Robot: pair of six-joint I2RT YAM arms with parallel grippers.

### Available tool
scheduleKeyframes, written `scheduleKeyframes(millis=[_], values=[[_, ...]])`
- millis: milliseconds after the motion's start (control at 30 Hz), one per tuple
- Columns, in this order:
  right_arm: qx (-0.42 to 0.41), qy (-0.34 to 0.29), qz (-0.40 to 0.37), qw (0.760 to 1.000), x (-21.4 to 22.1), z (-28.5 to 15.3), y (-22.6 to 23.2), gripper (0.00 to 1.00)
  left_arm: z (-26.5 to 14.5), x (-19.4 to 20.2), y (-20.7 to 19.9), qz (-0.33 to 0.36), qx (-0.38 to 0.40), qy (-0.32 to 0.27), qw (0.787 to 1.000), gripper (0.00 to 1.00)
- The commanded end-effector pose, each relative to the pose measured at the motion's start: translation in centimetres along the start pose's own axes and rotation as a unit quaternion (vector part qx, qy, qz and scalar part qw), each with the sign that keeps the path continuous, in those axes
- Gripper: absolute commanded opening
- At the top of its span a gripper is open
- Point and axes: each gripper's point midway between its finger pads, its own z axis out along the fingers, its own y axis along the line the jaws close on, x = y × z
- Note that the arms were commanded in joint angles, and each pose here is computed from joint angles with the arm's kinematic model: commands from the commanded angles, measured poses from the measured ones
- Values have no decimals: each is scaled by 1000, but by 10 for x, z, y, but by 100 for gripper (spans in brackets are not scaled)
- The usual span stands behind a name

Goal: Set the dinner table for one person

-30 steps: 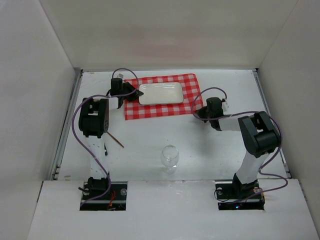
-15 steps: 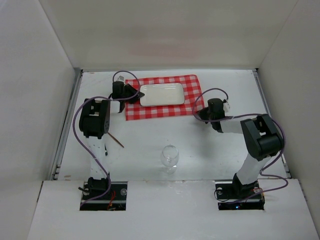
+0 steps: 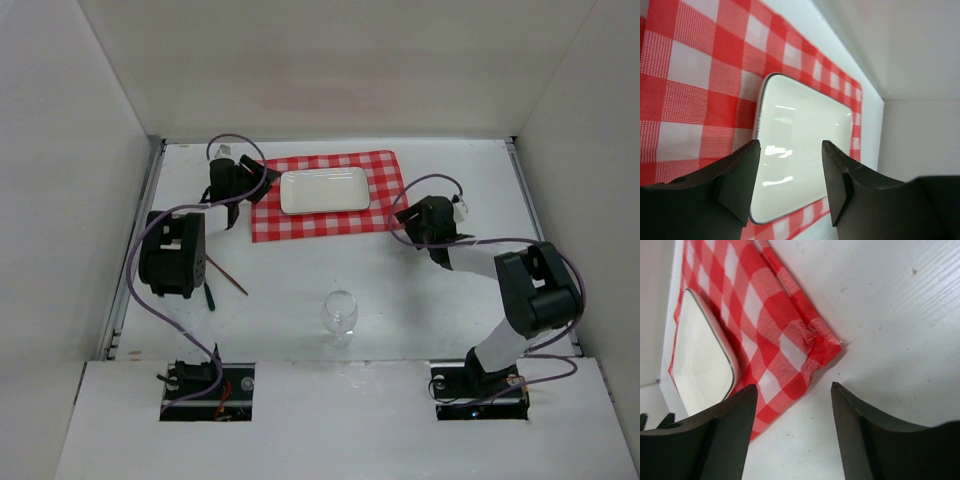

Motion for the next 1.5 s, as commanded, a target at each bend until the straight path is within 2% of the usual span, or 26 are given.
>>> scheduleKeyframes(millis=[0, 167, 233, 300, 333, 400, 467, 500, 567, 700, 800, 867, 933, 967, 1033, 1200, 1467], values=[[-12, -32, -44, 998, -15, -18, 9, 70, -38, -38, -59, 24, 64, -75, 995, 51], [-30, -51, -101, 993, -23, -52, 17, 76, -79, -30, -68, 39, 56, -118, 991, 50], [-38, -56, -128, 989, -23, -70, 19, 77, -93, -14, -64, 49, 42, -127, 990, 43], [-54, -55, -164, 983, -19, -94, 23, 76, -107, 8, -59, 64, 30, -123, 990, 29], [-70, -51, -185, 979, -14, -109, 28, 72, -114, 19, -55, 75, 22, -119, 990, 21], [-105, -43, -231, 966, -6, -146, 39, 53, -129, 44, -44, 100, 1, -106, 989, 9], [-145, -27, -273, 951, 4, -190, 51, 27, -141, 65, -32, 132, -24, -94, 986, 5], [-160, -18, -288, 944, 8, -211, 55, 19, -146, 73, -26, 147, -37, -91, 984, 4], [-199, 12, -317, 927, 18, -255, 66, 14, -152, 90, -17, 175, -55, -85, 979, 5], [-249, 80, -395, 881, 49, -312, 82, 16, -155, 105, -2, 216, -80, -92, 969, 11], [-233, 105, -480, 839, 74, -325, 88, 23, -152, 109, 7, 232, -84, -98, 964, 18], [-217, 108, -528, 814, 85, -327, 94, 32, -153, 111, 9, 235, -77, -95, 964, 21], [-217, 118, -562, 790, 98, -331, 102, 47, -155, 111, 12, 234, -72, -95, 965, 23], [-218, 121, -575, 779, 103, -331, 105, 51, -156, 111, 16, 230, -75, -94, 966, 23], [-214, 126, -590, 768, 109, -329, 111, 54, -157, 113, 21, 223, -77, -92, 967, 24], [-198, 141, -625, 742, 125, -323, 114, 56, -155, 115, 23, 215, -76, -83, 970, 24], [-185, 169, -643, 724, 143, -317, 102, 56, -158, 115, 20, 209, -67, -82, 972, 25]])
